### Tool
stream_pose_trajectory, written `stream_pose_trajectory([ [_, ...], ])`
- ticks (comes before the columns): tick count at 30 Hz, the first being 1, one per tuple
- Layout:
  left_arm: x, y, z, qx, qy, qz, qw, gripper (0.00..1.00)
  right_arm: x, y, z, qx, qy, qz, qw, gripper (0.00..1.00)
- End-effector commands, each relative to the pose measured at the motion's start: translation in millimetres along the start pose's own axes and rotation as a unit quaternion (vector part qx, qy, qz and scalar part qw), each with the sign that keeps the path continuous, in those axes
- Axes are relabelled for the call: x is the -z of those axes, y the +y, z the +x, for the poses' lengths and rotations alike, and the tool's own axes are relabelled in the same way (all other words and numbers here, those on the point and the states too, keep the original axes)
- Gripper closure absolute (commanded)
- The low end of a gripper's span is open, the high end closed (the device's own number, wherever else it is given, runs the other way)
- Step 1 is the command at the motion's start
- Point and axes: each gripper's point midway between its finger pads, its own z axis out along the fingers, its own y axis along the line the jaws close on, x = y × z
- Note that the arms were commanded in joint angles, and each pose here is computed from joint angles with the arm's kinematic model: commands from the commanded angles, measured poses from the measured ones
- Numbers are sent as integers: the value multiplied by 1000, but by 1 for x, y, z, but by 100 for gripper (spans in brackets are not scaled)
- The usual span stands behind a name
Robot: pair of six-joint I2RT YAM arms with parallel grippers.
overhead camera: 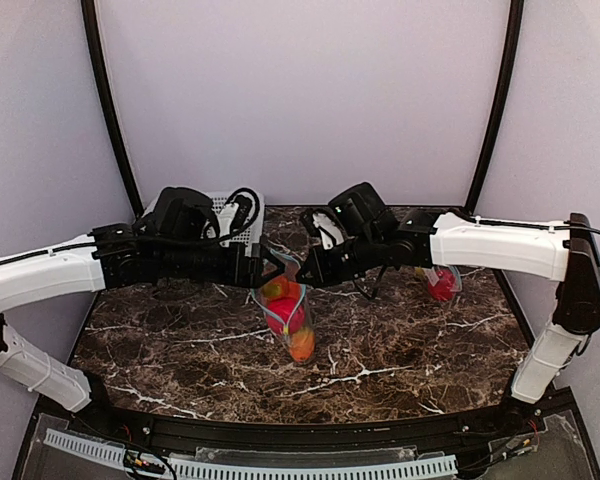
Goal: Place the food in the zip-top bag and seal the zipper
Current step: Adjust the zipper food storage bag at the center of the board.
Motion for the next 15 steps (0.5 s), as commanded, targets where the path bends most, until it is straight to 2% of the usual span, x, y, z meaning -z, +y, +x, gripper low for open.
stream_pose_trajectory([
  [1,45,6,-23,-7,-48,-36,998,14,16,15,-15,11,-27,-12,1000,100],
  [5,49,30,-12,21,-41,-69,997,13,16,16,-16,11,-26,-14,1000,100],
  [8,42,38,2,49,-30,-53,997,15,14,16,-14,10,-24,-14,1000,100],
  [10,30,42,20,76,-13,-34,996,22,13,16,-14,9,-23,-14,1000,100],
  [15,10,39,30,107,-11,3,994,37,13,17,-14,8,-22,-16,1000,100],
])
